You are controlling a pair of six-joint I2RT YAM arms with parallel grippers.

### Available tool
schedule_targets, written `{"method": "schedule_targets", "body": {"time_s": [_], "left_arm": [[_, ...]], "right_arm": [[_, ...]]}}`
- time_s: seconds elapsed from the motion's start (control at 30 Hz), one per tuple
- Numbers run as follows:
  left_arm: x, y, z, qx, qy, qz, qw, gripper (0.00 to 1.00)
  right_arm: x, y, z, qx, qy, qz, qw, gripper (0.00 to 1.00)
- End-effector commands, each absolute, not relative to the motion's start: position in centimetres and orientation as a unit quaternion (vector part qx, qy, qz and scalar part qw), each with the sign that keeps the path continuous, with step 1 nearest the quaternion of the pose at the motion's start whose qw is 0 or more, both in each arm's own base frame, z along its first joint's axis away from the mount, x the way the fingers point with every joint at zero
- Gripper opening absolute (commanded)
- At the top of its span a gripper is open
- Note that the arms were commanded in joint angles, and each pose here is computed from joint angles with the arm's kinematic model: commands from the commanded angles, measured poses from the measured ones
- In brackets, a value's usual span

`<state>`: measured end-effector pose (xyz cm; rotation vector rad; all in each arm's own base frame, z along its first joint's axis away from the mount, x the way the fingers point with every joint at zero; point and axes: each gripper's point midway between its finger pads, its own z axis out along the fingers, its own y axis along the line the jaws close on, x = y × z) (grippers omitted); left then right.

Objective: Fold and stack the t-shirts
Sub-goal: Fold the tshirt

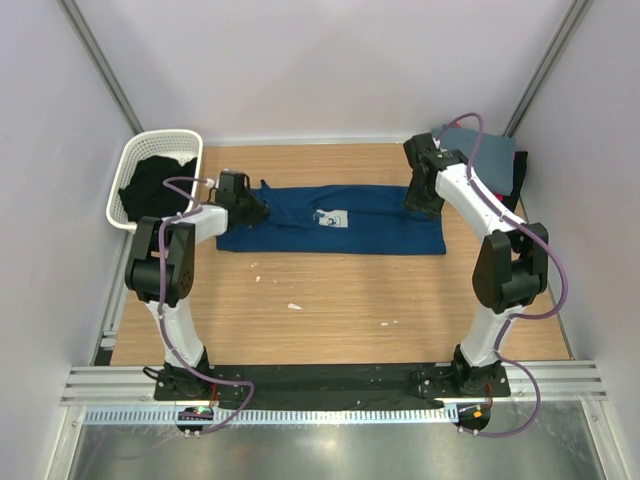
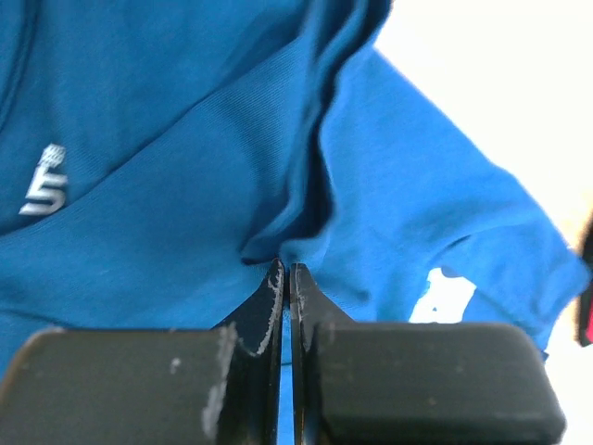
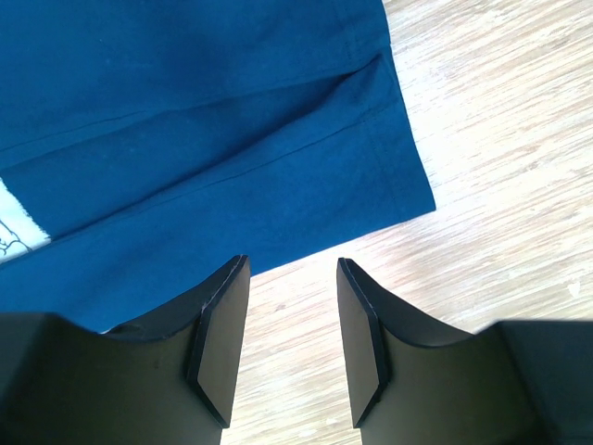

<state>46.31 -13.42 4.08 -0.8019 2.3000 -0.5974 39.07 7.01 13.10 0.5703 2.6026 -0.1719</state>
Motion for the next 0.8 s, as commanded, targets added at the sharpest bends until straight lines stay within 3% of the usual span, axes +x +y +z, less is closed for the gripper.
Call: {"method": "schedule_targets", "body": {"time_s": [0.0, 0.77], "left_arm": [[49.0, -14.4, 7.9, -0.304, 0.845, -0.264, 0.352, 0.01], [55.5, -20.7, 9.9, -0.283, 0.808, -0.342, 0.387, 0.03]], "right_arm": [[39.2, 6.6, 14.0, 0.213, 0.941, -0.072, 0.252, 0.48], [41.3, 6.0, 11.8, 0.194, 0.948, -0.078, 0.241, 0.49]]}}
